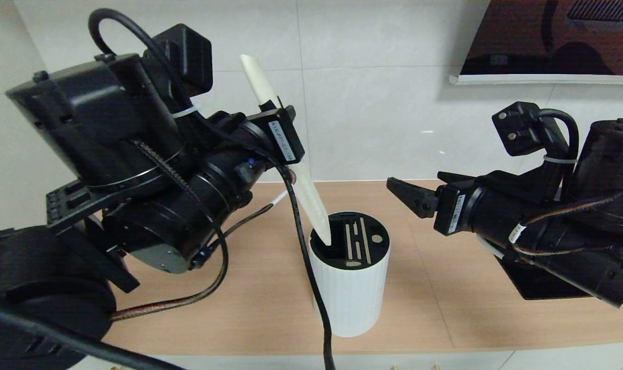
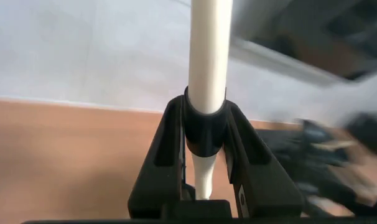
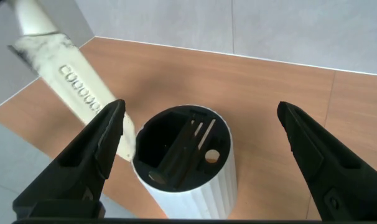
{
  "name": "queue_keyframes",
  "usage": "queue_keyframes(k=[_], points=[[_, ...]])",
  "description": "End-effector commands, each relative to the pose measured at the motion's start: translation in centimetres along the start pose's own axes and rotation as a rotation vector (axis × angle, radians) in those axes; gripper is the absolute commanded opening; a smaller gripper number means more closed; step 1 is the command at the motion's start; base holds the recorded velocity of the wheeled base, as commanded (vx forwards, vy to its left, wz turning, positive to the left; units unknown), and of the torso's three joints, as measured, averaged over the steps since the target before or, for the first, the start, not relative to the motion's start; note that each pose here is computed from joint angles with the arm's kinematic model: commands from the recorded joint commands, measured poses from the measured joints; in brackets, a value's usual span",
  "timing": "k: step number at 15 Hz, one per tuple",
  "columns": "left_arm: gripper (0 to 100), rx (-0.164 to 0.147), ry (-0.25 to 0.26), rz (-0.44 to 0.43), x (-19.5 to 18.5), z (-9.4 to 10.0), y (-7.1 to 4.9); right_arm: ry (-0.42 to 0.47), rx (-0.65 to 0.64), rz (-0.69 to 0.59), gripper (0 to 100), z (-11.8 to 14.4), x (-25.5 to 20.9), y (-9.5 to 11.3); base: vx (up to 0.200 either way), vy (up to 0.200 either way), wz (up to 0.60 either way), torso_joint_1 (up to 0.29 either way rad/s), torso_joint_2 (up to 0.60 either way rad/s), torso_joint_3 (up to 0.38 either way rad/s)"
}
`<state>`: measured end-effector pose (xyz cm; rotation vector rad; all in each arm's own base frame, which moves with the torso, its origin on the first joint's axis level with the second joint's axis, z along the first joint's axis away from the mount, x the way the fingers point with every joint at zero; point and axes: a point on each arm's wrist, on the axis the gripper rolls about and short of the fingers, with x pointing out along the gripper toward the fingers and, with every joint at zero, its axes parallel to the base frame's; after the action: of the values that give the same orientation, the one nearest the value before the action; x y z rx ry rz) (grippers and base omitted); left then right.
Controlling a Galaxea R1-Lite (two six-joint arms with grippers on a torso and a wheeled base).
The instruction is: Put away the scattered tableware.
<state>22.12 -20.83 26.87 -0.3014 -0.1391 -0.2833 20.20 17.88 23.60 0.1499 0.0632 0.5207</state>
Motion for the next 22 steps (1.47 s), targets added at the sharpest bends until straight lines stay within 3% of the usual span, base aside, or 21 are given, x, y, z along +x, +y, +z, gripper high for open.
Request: queue_keyframes(k=[1,2,4,6,10,19,22], points=[[0,0.034,-0.007,0.004,0.1,-1.3,-2.4,-0.004,0.001,-0.011,100,0.1,0.1,-0.3,0.0,0.0,0.0,0.0,0.0,0.0],[0,0.03,-0.033,-0.005,0.2,-1.8,-3.1,0.002,-0.001,-0.018,100,-0.1,0.3,-0.4,0.0,0.0,0.0,0.0,0.0,0.0],[0,0.074,-0.067,0.018,0.2,-2.7,-3.3,0.013,-0.003,-0.023,100,-0.4,0.7,-0.5,0.0,0.0,0.0,0.0,0.0,0.0],[0,0.095,-0.079,0.015,0.2,-3.4,-3.6,0.018,-0.004,-0.025,100,-0.5,0.8,-0.5,0.0,0.0,0.0,0.0,0.0,0.0],[0,0.115,-0.05,0.016,0.5,-4.7,-3.8,0.019,-0.004,-0.025,100,-0.6,0.8,-0.5,0.0,0.0,0.0,0.0,0.0,0.0],[0,0.113,-0.056,0.031,0.6,-4.5,-3.6,0.022,-0.005,-0.026,100,-0.7,0.8,-0.6,0.0,0.0,0.0,0.0,0.0,0.0],[0,0.125,-0.043,0.036,0.9,-5.1,-3.6,0.022,-0.005,-0.026,100,-0.7,0.7,-0.6,0.0,0.0,0.0,0.0,0.0,0.0]])
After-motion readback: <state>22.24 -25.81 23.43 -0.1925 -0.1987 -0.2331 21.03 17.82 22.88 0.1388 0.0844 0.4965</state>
